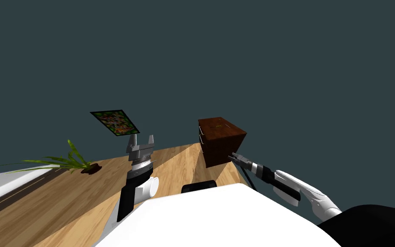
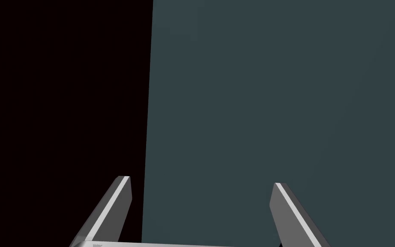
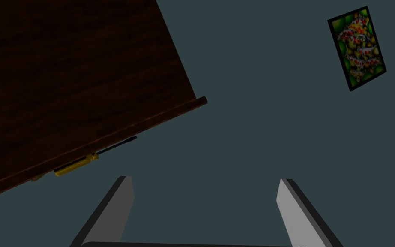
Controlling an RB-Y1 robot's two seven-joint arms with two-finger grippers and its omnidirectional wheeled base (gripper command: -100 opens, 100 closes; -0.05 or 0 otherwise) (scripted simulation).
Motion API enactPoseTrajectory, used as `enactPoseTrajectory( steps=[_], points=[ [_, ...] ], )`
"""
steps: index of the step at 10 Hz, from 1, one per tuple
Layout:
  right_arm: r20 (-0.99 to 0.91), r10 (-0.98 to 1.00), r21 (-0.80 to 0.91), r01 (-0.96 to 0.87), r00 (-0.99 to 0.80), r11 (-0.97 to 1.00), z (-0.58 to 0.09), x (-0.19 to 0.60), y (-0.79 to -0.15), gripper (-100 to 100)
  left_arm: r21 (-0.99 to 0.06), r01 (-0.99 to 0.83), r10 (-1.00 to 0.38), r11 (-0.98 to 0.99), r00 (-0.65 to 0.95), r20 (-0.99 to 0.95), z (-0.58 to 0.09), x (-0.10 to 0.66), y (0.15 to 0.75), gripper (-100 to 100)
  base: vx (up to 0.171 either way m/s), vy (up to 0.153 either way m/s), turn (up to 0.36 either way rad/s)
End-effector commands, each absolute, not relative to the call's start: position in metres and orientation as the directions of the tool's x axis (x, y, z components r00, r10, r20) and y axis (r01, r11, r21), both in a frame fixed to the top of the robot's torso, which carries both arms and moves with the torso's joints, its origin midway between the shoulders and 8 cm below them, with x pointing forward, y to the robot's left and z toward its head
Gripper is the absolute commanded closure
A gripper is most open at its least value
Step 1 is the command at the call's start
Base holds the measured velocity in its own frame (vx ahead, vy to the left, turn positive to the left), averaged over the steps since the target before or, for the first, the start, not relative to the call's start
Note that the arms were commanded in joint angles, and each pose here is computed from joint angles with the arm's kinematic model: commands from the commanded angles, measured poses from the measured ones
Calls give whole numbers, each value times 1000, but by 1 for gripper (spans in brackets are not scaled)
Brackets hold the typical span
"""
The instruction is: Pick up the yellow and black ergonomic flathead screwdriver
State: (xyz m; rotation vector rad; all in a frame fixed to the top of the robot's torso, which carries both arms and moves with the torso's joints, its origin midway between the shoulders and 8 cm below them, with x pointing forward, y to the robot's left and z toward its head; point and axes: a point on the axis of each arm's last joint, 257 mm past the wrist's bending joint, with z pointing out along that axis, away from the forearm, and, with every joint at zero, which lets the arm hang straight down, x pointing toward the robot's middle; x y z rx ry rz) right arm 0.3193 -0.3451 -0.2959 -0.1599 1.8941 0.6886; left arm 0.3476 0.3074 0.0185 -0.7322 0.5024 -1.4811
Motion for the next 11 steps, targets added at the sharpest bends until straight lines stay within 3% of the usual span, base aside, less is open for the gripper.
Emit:
enactPoseTrajectory(
  steps=[1, 11],
  points=[
    [-880, 118, 332, -419, -460, 845, -309, 312, -366, -100, -707, 705, -990, -58, 52, 133, 18, 348, 307, 0, 18, 63, 127],
    [-735, -309, 42, -495, -604, 868, -339, 272, -492, -100, -707, 705, -990, -57, 52, 133, 18, 348, 307, 0, 64, 49, 125]
  ],
)
